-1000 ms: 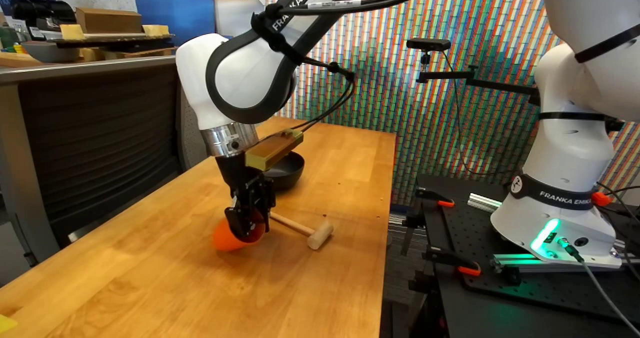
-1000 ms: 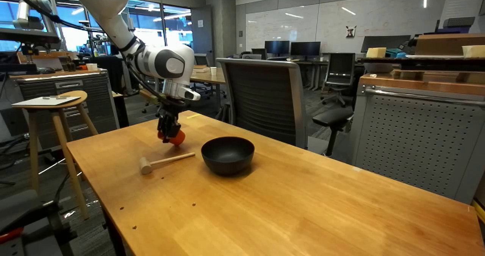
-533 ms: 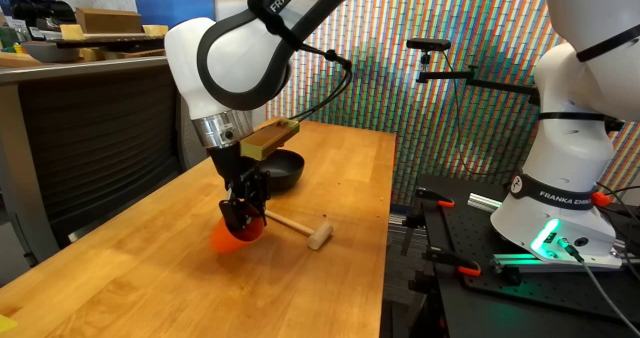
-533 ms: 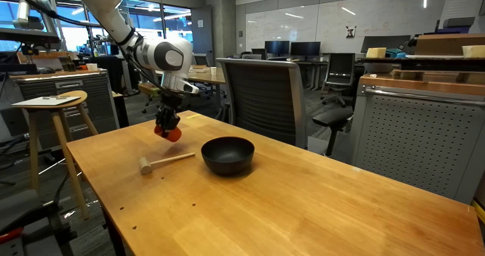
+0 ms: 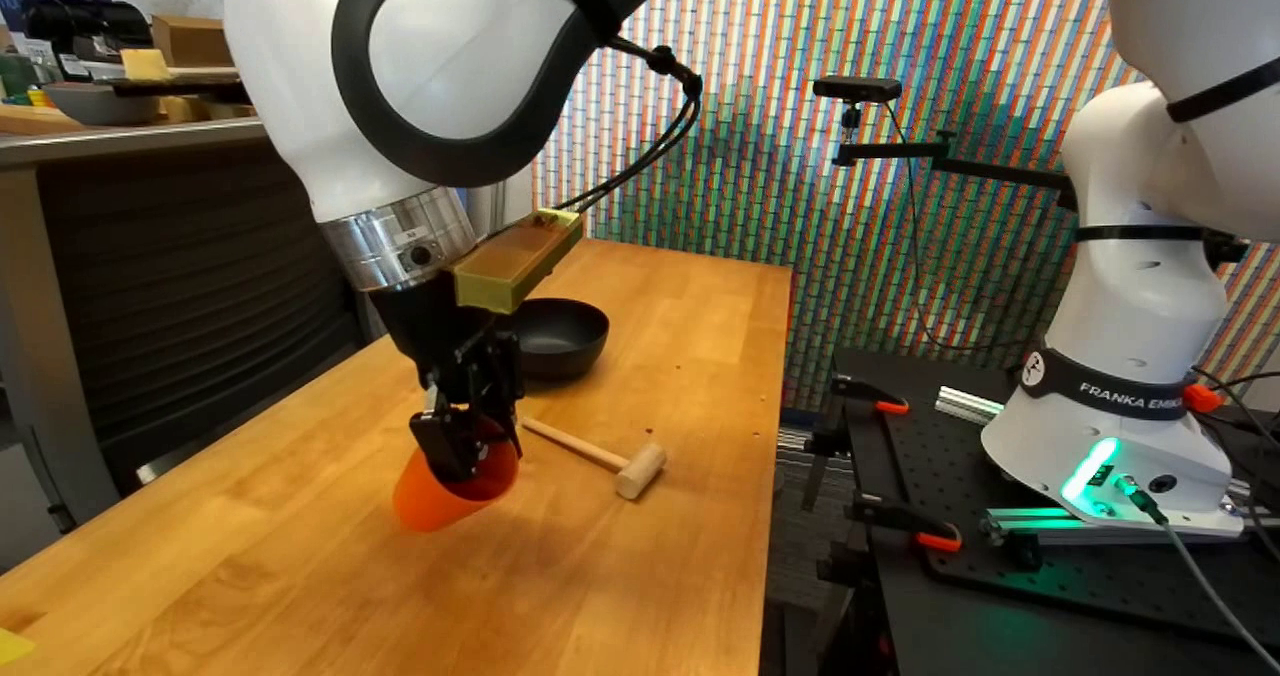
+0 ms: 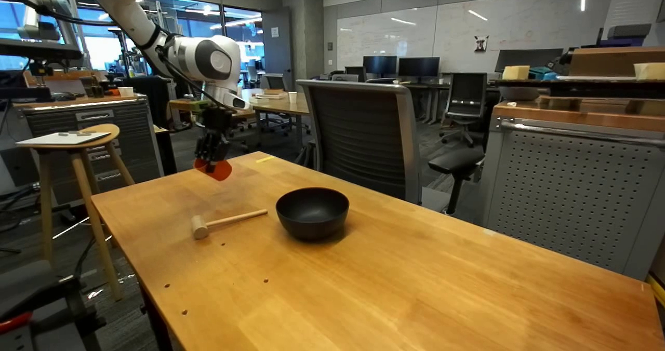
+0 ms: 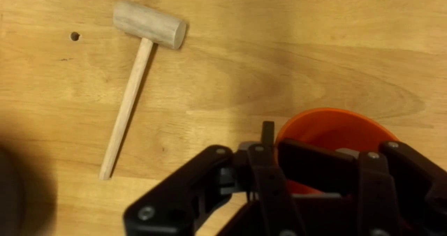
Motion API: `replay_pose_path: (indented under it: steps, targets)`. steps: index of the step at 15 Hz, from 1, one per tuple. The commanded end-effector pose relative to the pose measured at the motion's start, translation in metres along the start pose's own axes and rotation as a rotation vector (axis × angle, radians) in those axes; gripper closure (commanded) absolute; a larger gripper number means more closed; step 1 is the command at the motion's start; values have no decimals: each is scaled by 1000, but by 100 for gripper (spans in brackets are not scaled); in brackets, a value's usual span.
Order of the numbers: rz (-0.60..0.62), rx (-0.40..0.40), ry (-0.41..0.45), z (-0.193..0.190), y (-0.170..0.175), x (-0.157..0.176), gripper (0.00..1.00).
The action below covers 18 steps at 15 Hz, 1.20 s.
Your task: Put the orange cup in the bowl
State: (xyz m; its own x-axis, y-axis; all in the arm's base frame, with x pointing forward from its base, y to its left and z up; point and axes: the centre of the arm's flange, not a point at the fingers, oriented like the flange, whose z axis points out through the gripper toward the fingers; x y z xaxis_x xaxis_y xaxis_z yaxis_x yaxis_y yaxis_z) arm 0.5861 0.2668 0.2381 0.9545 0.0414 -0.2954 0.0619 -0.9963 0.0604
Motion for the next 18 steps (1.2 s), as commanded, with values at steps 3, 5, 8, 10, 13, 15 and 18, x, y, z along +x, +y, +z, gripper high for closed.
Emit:
replay_pose_path:
  steps: [3,5,8,10,13,15,18]
  targets:
    - [220,-22,-5,-50,27,-1,98]
    - [282,-4,28,-79,42,-4,97]
    - [385,33,126,-134,74,-10,97]
    - [473,75,182,-166,102,-13,97]
    - [596,141,99,-189,144,-25,96]
    - [647,166,3,-194,170,-36,96]
    - [736,221,-120,-193,215,-48,96]
